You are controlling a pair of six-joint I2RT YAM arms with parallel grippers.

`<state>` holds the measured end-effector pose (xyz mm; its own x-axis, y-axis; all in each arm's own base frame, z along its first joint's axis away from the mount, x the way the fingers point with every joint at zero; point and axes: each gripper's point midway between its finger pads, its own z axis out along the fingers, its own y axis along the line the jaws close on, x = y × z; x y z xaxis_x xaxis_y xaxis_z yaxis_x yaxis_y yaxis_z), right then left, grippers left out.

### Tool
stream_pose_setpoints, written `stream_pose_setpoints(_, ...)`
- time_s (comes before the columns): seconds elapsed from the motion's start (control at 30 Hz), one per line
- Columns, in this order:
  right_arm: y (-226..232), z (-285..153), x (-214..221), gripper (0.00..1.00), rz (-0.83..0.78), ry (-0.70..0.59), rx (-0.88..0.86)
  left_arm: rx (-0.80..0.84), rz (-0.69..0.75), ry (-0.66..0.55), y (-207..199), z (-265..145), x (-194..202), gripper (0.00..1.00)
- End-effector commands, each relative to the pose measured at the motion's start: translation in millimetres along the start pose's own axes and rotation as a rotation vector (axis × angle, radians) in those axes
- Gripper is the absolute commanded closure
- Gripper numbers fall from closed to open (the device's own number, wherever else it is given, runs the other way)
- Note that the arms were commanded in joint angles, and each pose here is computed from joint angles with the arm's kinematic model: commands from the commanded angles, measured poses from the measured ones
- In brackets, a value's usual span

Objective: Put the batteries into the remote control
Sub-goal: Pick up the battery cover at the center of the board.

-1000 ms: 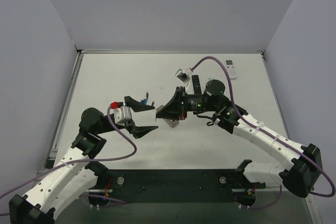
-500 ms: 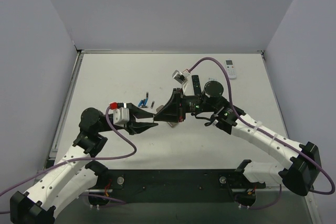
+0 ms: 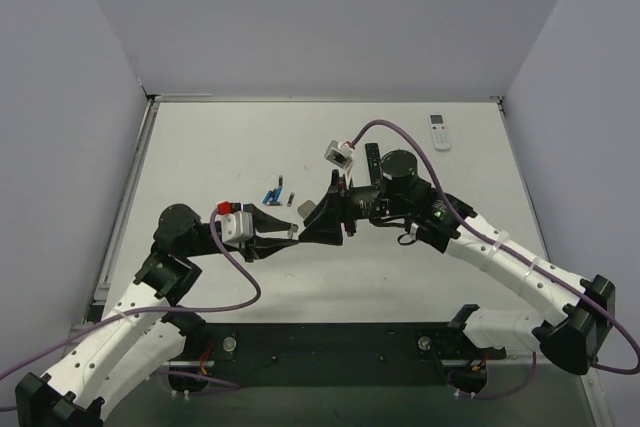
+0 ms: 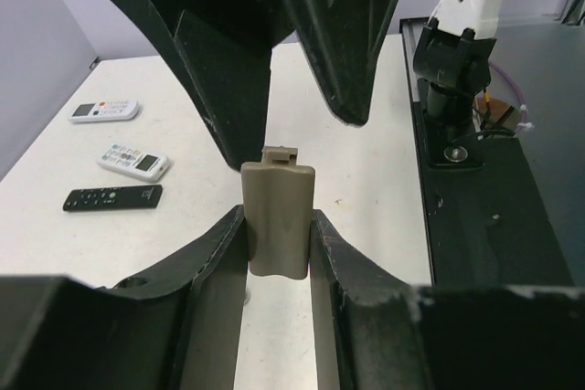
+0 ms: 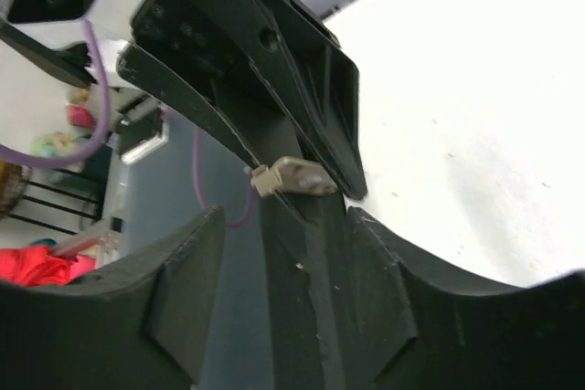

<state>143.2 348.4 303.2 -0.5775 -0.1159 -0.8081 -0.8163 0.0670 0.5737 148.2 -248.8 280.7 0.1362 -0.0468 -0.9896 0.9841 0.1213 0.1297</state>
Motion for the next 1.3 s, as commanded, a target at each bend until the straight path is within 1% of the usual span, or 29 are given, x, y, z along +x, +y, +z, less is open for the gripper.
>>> stream_pose_setpoints(0.0, -2, -31, 0, 0.41, -0.281, 0.078, 0.139, -0.020, 0.091, 0.044, 3, -4, -8, 1.00)
stream_pose_setpoints(0.07, -11, -44, 2, 0.30, -0.328, 0.107, 0.229, -0.029, 0.113, 0.072, 5, -4, -4, 1.00)
stream_pose_setpoints(0.1, -12, -47, 5, 0.29, -0.354, 0.118, 0.235, -0.027, 0.103, 0.091, 3, -5, 0, 1.00)
stream_pose_setpoints(0.13, -16, -52, 9, 0.29, -0.448, 0.146, 0.233, -0.026, 0.112, 0.095, 3, -5, 0, 1.00)
stream_pose_setpoints(0.2, -14, -53, 15, 0.29, -0.522, 0.172, 0.198, -0.016, 0.093, 0.131, 0, -6, 9, 1.00)
stream_pose_setpoints(0.23, -13, -53, 13, 0.29, -0.580, 0.177, 0.187, -0.012, 0.094, 0.133, -1, -6, 8, 1.00)
stream_pose_setpoints(0.33, -13, -47, 13, 0.30, -0.674, 0.201, 0.181, -0.015, 0.081, 0.155, -1, -6, 15, 1.00)
stream_pose_setpoints(0.37, -15, -46, 14, 0.30, -0.751, 0.216, 0.177, -0.018, 0.079, 0.162, 0, -6, 17, 1.00)
stream_pose_setpoints(0.43, -16, -38, 19, 0.31, -0.825, 0.250, 0.178, -0.018, 0.075, 0.174, 0, -6, 20, 1.00)
stream_pose_setpoints(0.47, -16, -34, 18, 0.31, -0.888, 0.262, 0.173, -0.015, 0.071, 0.179, -1, -5, 21, 1.00)
stream_pose_setpoints(0.5, -19, -32, 16, 0.32, -0.912, 0.271, 0.190, -0.014, 0.066, 0.186, -1, -5, 24, 1.00)
stream_pose_setpoints(0.57, -18, -23, 17, 0.33, -0.948, 0.292, 0.168, -0.013, 0.062, 0.197, -2, -4, 27, 1.00)
stream_pose_setpoints(0.67, -20, -12, 18, 0.37, -0.957, 0.315, 0.150, -0.008, 0.065, 0.203, -4, -3, 29, 1.00)
stream_pose_setpoints(0.8, -14, -1, 9, 0.42, -0.959, 0.311, 0.126, -0.010, 0.068, 0.211, -5, -2, 31, 1.00)
stream_pose_setpoints(0.93, -16, 10, 15, 0.46, -0.934, 0.346, 0.094, -0.001, 0.063, 0.215, -7, -1, 33, 1.00)
stream_pose_setpoints(1.1, -8, 16, 23, 0.49, -0.908, 0.361, 0.032, 0.002, 0.062, 0.216, -8, -1, 34, 1.00)
stream_pose_setpoints(1.27, -9, 18, 25, 0.52, -0.887, 0.369, 0.028, 0.005, 0.065, 0.212, -9, -1, 33, 1.00)
